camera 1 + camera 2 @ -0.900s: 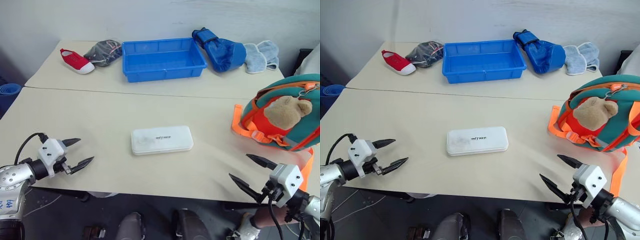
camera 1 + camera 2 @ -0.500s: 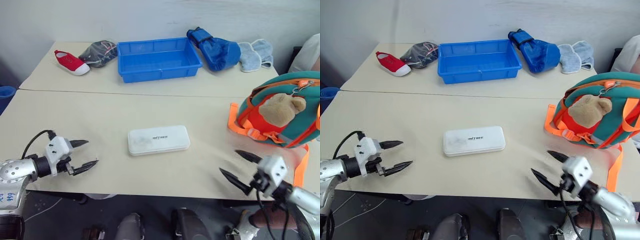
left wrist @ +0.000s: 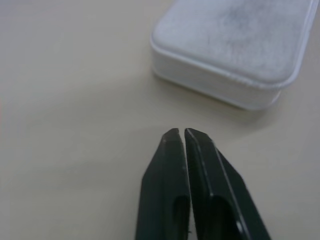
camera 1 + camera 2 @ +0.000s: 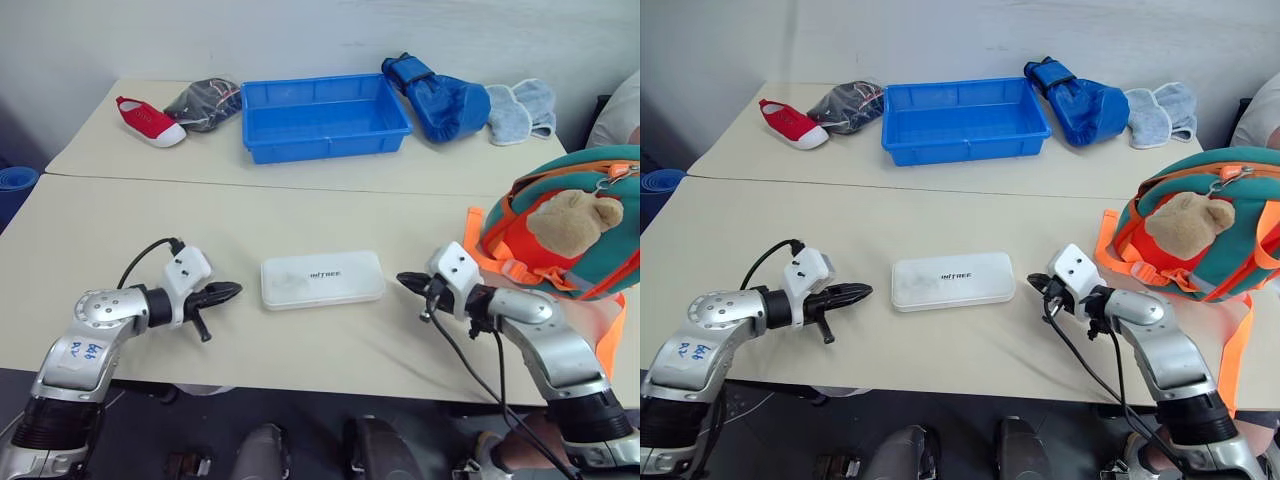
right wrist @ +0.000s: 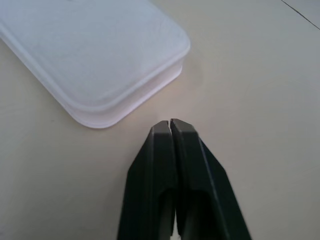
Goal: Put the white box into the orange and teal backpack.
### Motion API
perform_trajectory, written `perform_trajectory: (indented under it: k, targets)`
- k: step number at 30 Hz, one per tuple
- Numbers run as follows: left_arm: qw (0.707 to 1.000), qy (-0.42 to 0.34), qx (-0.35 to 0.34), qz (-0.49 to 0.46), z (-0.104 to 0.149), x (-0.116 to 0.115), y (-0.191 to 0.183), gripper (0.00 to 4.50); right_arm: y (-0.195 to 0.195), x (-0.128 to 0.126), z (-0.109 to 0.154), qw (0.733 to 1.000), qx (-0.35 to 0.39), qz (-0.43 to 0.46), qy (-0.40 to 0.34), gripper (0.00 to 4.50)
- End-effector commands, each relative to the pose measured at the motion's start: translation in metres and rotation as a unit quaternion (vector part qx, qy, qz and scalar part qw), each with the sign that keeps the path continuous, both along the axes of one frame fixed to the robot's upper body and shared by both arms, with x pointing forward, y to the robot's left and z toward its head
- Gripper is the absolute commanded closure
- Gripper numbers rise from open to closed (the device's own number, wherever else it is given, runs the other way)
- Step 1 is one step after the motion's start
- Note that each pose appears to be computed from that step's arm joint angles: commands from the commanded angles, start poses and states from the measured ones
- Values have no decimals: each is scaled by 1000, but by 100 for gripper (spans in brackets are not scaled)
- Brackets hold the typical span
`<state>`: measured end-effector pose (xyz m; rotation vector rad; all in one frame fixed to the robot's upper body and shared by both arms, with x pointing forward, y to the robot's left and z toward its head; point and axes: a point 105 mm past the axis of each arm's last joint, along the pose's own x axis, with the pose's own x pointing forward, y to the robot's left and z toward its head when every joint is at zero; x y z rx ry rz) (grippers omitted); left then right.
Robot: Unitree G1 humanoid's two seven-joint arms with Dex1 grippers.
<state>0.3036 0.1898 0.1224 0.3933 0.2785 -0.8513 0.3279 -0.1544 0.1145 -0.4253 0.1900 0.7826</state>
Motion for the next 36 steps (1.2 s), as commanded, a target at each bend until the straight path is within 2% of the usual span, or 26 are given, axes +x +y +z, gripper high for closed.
perform_trajectory:
  k: [1, 5, 15, 17, 22, 26, 27, 29, 31, 34, 36]
  targets:
    - [1000, -9, -6, -23, 7, 1, -16, 445, 9, 9, 7, 999, -7, 14, -30, 446]
    - [999, 0, -8, -31, 5, 2, -22, 445, 26, 5, 13, 998, 19, 49, -27, 446]
    - [998, 0, -13, -56, 4, 0, -31, 445, 36, -32, 11, 994, 37, 98, 13, 446]
    - [998, 2, -14, -62, 3, -2, -33, 445, 34, -40, 9, 995, 39, 91, 19, 446]
    - [998, 34, -9, -46, -3, -2, -25, 445, 4, -40, 2, 999, 23, 15, 23, 446]
    - [994, 92, -65, -11, 3, 5, -13, 356, -10, -46, 0, 999, 15, -2, 30, 450]
    - [986, 153, -66, -10, -4, 0, -6, 327, -13, -48, -1, 999, 13, -3, 32, 450]
    - [963, 253, -86, -12, -9, -9, 6, 269, -17, -50, -1, 999, 8, -5, 35, 450]
    - [933, 335, -131, 16, -8, -7, 16, 203, -18, -50, -2, 999, 3, -5, 37, 450]
    - [889, 423, -169, 43, -3, -1, 14, 119, -16, -49, -3, 999, 0, -2, 36, 450]
    - [873, 455, -170, 47, -2, 4, 8, 62, -15, -48, -6, 999, -23, 10, 31, 450]
